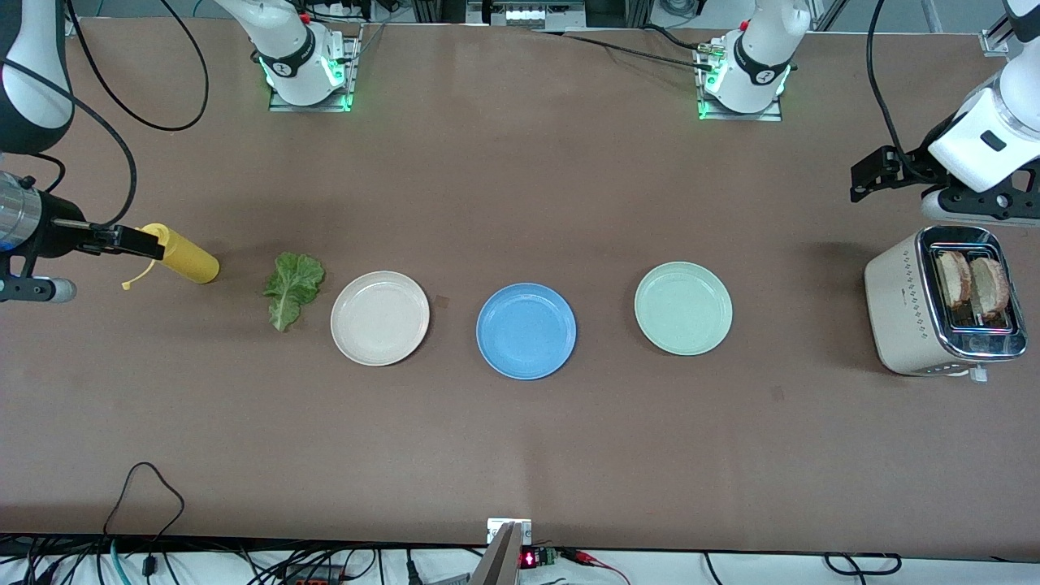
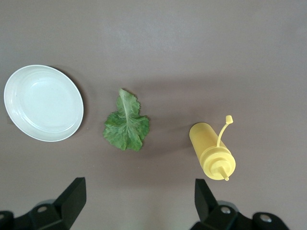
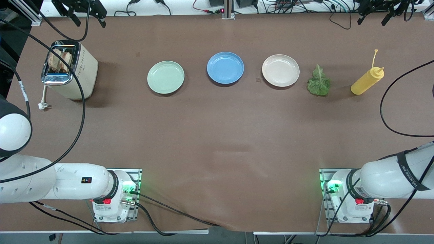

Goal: Make sandwich in blue plate with both arms
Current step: 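Reach the left gripper into the toaster while the right gripper approaches the lettuce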

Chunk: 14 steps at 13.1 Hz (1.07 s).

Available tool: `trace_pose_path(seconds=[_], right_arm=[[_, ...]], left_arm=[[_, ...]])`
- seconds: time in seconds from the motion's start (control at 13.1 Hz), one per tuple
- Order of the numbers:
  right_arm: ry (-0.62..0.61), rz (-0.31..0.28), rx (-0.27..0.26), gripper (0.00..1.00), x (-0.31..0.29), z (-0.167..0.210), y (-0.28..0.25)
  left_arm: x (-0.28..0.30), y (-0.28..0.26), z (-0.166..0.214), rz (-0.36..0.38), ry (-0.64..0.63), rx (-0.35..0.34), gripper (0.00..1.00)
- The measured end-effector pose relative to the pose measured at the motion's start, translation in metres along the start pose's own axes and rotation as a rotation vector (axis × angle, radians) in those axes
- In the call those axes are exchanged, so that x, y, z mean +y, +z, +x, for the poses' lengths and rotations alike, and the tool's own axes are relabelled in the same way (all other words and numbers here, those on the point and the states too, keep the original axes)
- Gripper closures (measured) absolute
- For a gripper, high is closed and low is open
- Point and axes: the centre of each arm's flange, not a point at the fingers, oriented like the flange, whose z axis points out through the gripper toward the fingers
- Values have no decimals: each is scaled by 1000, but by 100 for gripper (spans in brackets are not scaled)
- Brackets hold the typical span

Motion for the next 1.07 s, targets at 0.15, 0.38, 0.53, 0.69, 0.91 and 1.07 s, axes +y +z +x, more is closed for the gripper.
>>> trace_pose_path(seconds=[0.15, 0.38, 0.53, 0.69, 0.91, 1.07], right_arm=[[0, 0, -1, 0, 0, 0, 1], [0, 0, -1, 0, 0, 0, 0], [-1, 0, -2, 0, 0, 0, 1], [-1, 0, -13, 0, -1, 2, 6], [-3, -2, -50, 0, -2, 11, 27], [-4, -3, -71, 0, -3, 17, 41]], left_arm=[[-9, 11, -4, -1, -48, -80, 0], [-44, 40, 8, -13, -121, -155, 0], [-69, 68, 22, 6, -146, -203, 0], [-89, 85, 37, 108, -59, -195, 0], [-123, 96, 61, 152, 78, -94, 0], [-163, 112, 67, 147, 104, -60, 4]])
